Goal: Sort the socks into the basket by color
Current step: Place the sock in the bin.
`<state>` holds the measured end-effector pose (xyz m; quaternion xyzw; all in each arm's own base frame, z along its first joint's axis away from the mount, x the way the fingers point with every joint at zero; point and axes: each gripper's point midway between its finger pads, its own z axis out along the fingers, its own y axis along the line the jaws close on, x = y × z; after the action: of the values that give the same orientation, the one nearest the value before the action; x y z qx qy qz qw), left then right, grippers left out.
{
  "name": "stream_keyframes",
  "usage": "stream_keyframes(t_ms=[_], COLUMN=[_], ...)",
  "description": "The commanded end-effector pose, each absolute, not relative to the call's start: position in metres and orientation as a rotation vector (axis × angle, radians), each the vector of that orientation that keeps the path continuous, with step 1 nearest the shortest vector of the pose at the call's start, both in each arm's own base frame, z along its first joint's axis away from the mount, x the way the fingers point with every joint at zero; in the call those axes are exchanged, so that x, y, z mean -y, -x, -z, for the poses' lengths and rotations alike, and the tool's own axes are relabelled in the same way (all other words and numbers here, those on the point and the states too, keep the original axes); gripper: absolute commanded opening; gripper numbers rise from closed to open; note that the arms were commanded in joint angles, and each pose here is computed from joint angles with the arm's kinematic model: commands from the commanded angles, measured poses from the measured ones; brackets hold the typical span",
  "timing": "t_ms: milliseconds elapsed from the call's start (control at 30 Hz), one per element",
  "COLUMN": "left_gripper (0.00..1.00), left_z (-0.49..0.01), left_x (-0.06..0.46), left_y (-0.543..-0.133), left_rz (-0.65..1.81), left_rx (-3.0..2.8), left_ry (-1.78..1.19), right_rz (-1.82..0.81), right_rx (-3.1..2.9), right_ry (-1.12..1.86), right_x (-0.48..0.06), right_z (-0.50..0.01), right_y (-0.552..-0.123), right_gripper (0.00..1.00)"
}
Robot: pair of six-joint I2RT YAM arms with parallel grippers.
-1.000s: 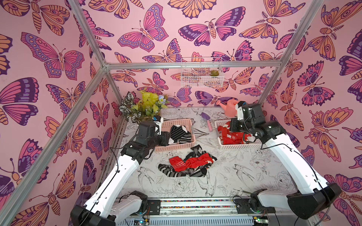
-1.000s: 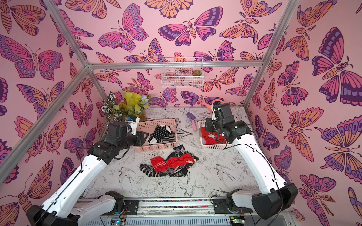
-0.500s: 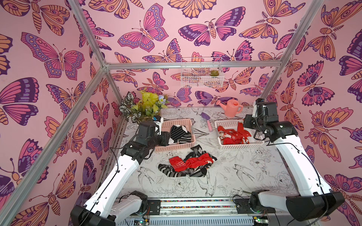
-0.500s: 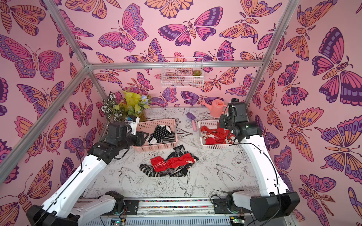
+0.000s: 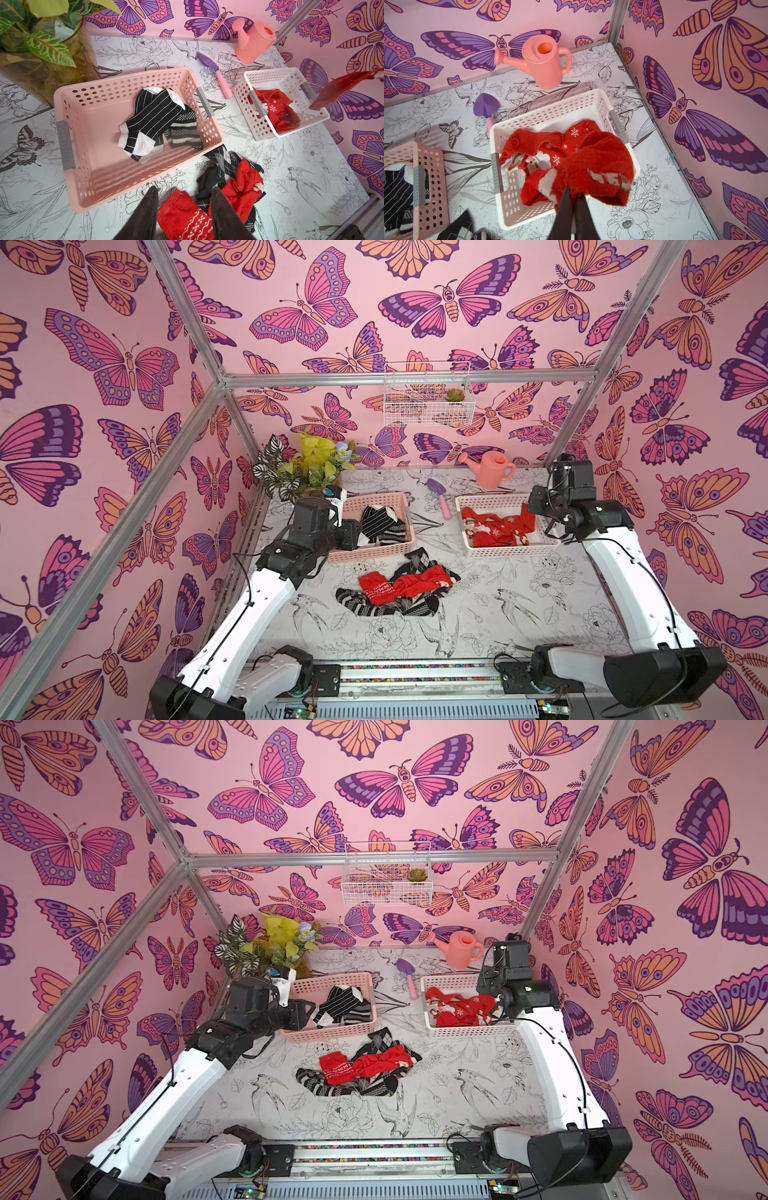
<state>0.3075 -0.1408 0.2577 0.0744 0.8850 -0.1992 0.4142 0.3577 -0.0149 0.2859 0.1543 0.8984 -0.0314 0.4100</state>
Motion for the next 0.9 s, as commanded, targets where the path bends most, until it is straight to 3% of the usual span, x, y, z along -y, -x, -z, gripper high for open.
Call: stream_keyframes(t_ms=[0,867], left_gripper=[0.44,0.44], left_z=[-0.252,-0.253], left_x=[0.141,0.141], left_y=[-0.307,-0.307], left_rz=[0.51,0.508], left_rx=[-2.233,-2.23], left_ry=[-0.2,-0.201], right_rz=[0.11,0.024], right_rx=[-2.262,-2.397], right_ry=[-0.423,-0.508], right_x=[0.023,0.012], right_z=[-0.278,-0.189], right_y=[-0.359,-0.399], right_gripper=[0.0,0.0])
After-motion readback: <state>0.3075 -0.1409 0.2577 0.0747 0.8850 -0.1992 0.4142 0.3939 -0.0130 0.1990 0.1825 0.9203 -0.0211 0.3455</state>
